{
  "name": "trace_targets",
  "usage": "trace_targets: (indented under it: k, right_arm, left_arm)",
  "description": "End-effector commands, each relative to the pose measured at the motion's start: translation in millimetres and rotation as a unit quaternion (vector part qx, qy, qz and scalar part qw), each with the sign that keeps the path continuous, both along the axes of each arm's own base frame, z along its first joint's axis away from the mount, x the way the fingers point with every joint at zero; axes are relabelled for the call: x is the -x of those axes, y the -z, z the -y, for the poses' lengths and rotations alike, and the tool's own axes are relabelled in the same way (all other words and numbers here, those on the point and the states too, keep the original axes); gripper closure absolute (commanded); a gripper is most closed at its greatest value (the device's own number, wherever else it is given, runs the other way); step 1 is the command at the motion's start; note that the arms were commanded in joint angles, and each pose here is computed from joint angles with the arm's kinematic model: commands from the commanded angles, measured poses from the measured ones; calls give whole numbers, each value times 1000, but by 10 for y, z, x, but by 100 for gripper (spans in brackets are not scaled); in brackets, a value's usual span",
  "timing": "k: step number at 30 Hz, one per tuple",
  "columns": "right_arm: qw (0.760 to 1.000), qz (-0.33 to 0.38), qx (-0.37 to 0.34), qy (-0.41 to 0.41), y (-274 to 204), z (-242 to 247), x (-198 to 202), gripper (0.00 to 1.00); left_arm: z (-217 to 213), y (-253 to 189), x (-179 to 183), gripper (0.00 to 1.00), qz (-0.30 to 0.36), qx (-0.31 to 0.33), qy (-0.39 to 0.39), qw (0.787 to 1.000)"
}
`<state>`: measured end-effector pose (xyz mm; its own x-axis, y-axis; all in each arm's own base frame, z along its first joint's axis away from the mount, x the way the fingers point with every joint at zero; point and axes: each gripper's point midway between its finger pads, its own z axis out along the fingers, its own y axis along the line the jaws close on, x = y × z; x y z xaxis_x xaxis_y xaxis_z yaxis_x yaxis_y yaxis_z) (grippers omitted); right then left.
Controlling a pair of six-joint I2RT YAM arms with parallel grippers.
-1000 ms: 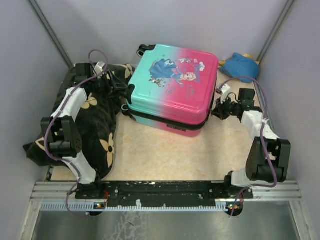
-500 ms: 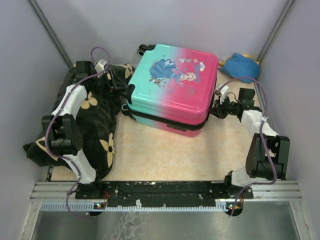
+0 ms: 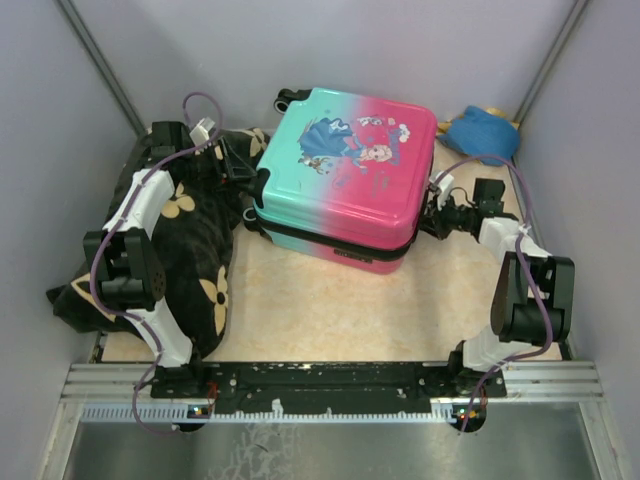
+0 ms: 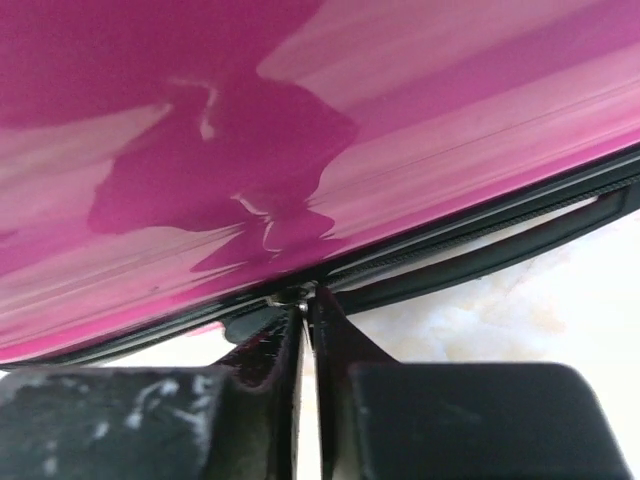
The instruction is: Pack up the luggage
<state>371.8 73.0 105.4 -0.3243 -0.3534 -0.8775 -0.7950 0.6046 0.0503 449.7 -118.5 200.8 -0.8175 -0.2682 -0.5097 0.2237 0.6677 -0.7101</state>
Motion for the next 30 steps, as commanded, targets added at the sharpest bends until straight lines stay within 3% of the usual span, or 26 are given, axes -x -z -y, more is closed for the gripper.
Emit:
trace_targets:
  k: [1, 5, 10, 15, 19, 24, 30]
  right_arm:
    - [998, 63, -2, -15, -242, -73, -217, 100]
    - [995, 82, 17, 62, -323, 314, -397, 100]
    - [980, 113, 29, 162, -482, 827, -893, 100]
    - [981, 109, 6, 157, -654, 834, -1119, 100]
    - [990, 91, 21, 103, -605, 636, -778, 100]
    - [997, 53, 44, 42, -415, 371, -64, 100]
    - [999, 36, 31, -10, -381, -189, 568, 100]
  left_arm:
    - [-429, 348, -339, 100, 69, -144, -29, 987]
    - [-466, 365, -405, 100, 77, -155, -26, 985]
    - [-478, 406, -472, 100, 82, -162, -19, 983]
    - [-492, 372, -595, 100, 98, -172, -12, 980]
    - [-444, 360, -730, 100, 119, -177, 3, 977]
    - [-285, 315, -932, 100, 166, -179, 31, 969]
    - [134, 346, -1121, 100, 233, -218, 111, 941]
